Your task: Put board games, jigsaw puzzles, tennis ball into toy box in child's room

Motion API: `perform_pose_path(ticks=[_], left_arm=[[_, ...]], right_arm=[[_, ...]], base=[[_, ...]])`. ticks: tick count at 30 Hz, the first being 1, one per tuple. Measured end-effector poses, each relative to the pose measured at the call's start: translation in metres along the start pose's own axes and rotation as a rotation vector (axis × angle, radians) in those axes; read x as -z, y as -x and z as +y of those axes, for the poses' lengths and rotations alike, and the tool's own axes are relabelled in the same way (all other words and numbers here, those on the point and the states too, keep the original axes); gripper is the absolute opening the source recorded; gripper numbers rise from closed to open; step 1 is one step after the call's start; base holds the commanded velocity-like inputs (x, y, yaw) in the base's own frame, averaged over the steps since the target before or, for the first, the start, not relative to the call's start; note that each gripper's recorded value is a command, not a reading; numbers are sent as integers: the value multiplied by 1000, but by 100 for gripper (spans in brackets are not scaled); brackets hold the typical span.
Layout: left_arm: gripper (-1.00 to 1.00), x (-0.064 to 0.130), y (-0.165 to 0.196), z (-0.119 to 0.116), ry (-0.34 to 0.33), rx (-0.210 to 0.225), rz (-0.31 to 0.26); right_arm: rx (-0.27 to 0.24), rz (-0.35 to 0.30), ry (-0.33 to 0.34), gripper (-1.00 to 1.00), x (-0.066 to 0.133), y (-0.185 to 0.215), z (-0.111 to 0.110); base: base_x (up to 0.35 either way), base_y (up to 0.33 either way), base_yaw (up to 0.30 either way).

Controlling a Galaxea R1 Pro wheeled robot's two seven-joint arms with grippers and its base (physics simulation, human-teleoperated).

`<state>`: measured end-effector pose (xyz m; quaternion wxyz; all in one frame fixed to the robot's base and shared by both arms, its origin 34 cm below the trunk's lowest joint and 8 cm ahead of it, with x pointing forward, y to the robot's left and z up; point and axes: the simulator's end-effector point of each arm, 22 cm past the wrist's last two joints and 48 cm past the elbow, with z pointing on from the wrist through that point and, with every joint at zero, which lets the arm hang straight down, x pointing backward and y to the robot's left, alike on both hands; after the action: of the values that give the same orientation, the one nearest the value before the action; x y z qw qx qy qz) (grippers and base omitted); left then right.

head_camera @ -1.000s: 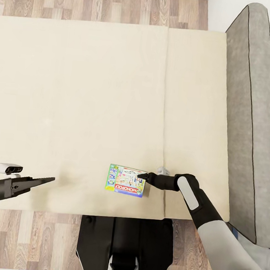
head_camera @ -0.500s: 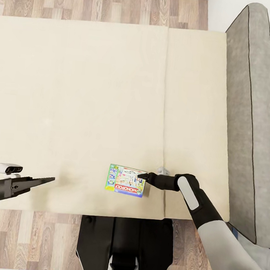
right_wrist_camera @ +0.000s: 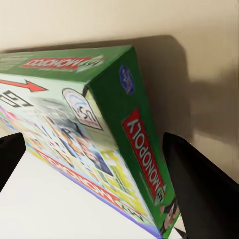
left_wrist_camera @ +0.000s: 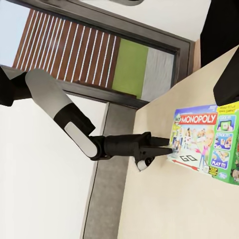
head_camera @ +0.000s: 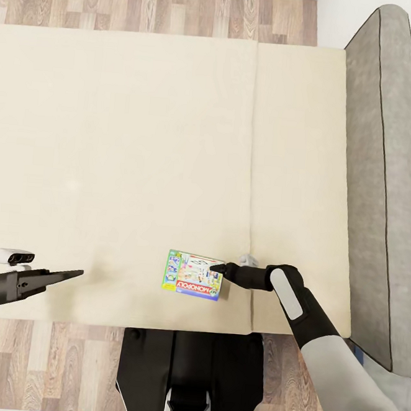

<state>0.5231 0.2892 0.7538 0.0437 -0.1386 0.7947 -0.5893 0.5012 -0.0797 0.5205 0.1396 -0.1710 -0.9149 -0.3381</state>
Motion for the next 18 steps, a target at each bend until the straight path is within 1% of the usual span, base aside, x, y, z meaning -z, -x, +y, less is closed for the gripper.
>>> perform_pose_path(ticks=[7,13,18], left_arm=[[100,0,0,0,0,0,0],[100,0,0,0,0,2,0],[100,0,0,0,0,2,0]], right_arm=[[-2,0,1,100,0,0,0],[-1,0,1,100,0,0,0],[-2,0,1,100,0,0,0]], base=[[0,43,0],[0,106,0],[0,23,0]])
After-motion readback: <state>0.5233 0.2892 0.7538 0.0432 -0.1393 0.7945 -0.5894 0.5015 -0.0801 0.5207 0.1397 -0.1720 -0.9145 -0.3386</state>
